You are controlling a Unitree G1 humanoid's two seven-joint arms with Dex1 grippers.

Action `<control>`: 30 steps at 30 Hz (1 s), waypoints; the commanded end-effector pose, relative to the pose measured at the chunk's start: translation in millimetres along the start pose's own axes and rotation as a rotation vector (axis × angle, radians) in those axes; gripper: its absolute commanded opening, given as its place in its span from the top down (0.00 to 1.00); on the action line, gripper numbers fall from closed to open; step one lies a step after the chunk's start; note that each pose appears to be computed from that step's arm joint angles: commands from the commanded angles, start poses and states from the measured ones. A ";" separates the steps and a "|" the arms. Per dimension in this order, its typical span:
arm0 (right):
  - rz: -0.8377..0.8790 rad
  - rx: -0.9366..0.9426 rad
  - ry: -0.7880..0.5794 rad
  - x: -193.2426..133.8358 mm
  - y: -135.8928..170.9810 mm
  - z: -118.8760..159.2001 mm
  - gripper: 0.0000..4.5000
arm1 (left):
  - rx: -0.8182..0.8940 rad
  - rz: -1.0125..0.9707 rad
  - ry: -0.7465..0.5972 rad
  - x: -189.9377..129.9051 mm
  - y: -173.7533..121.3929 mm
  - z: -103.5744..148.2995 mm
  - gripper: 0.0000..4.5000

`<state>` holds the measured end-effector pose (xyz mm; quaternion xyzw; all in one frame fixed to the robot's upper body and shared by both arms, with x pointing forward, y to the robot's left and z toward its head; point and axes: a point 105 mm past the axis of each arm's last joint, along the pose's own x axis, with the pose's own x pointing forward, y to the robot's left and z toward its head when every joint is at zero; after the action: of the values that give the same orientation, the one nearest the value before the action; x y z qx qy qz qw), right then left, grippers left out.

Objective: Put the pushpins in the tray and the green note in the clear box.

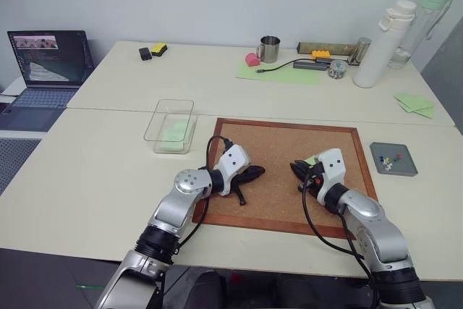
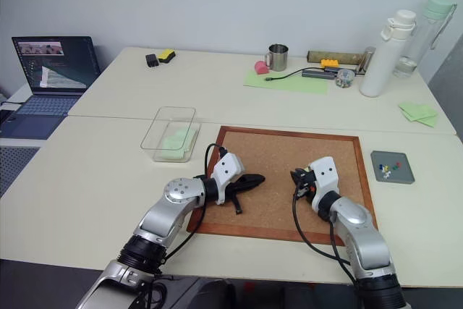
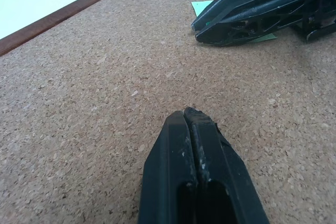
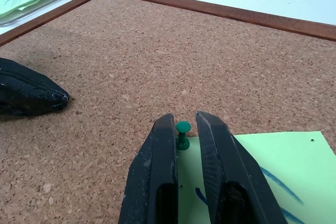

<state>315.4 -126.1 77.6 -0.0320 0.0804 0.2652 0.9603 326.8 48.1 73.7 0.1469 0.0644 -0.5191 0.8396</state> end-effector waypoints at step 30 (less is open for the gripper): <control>0.006 -0.020 -0.053 -9.5 1.4 16.9 0.99 | -0.021 -0.017 0.032 -0.2 -7.3 -10.0 1.00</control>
<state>310.0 -126.7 78.5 -0.0331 0.0829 0.2690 0.9590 326.0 48.3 73.6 0.1463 0.0645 -0.5190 0.8397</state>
